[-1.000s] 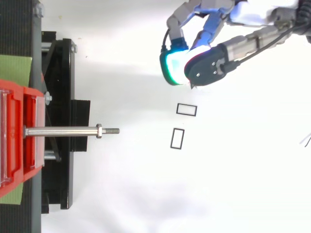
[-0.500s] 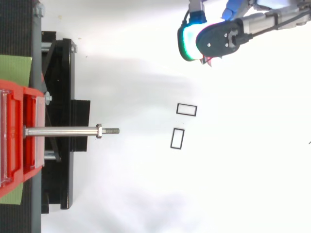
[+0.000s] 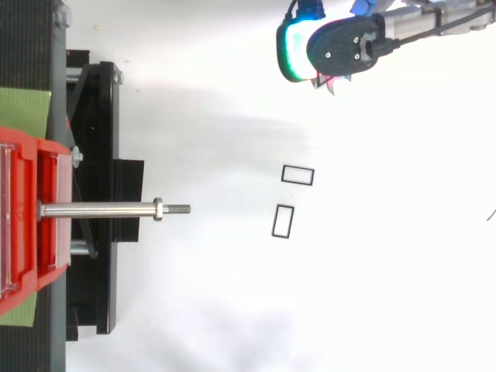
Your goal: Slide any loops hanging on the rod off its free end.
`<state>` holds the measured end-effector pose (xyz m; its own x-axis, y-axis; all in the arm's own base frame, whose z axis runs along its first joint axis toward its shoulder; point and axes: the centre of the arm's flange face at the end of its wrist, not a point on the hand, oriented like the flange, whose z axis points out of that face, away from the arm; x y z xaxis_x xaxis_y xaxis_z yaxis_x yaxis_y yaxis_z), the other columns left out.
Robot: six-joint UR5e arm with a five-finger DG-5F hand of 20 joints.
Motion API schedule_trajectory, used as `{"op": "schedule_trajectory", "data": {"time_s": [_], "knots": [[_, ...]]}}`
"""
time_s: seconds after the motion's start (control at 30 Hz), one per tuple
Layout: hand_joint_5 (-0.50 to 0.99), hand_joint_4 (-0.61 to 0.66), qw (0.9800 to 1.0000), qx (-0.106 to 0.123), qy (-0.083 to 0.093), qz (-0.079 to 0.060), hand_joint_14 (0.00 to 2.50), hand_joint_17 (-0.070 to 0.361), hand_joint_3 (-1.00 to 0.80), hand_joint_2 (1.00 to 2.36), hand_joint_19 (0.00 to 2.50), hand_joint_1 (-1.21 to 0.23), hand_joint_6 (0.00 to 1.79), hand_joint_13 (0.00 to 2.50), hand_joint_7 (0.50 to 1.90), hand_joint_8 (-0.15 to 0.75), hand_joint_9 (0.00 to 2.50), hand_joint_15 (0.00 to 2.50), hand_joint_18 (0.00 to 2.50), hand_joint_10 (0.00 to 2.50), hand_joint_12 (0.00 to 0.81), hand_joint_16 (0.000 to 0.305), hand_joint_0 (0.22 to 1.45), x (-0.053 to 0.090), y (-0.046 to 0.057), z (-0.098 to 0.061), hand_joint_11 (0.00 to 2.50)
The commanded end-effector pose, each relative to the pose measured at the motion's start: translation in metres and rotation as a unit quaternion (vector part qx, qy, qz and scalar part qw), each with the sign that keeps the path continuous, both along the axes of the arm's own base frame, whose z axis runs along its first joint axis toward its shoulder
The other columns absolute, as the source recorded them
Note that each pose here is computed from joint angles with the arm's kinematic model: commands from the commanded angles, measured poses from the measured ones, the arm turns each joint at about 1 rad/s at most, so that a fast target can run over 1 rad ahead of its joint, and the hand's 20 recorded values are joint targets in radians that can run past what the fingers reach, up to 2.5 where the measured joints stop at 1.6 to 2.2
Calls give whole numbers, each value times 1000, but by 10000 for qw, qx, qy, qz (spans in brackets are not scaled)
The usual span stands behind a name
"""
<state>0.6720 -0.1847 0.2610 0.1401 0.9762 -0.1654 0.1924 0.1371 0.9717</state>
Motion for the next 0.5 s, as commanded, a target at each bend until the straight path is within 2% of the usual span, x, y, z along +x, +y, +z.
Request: {"op": "schedule_trajectory", "data": {"time_s": [0.0,0.47], "knots": [[-113,-228,10000,-3,0,-3,15,109,26,1007,395,-828,934,1077,1138,325,1255,445,951,15,371,49,659,0,0,0,660],[-105,-217,10000,-3,0,-3,15,113,43,1003,397,-833,930,1086,1158,335,1272,445,968,13,380,50,659,0,0,0,666]]}}
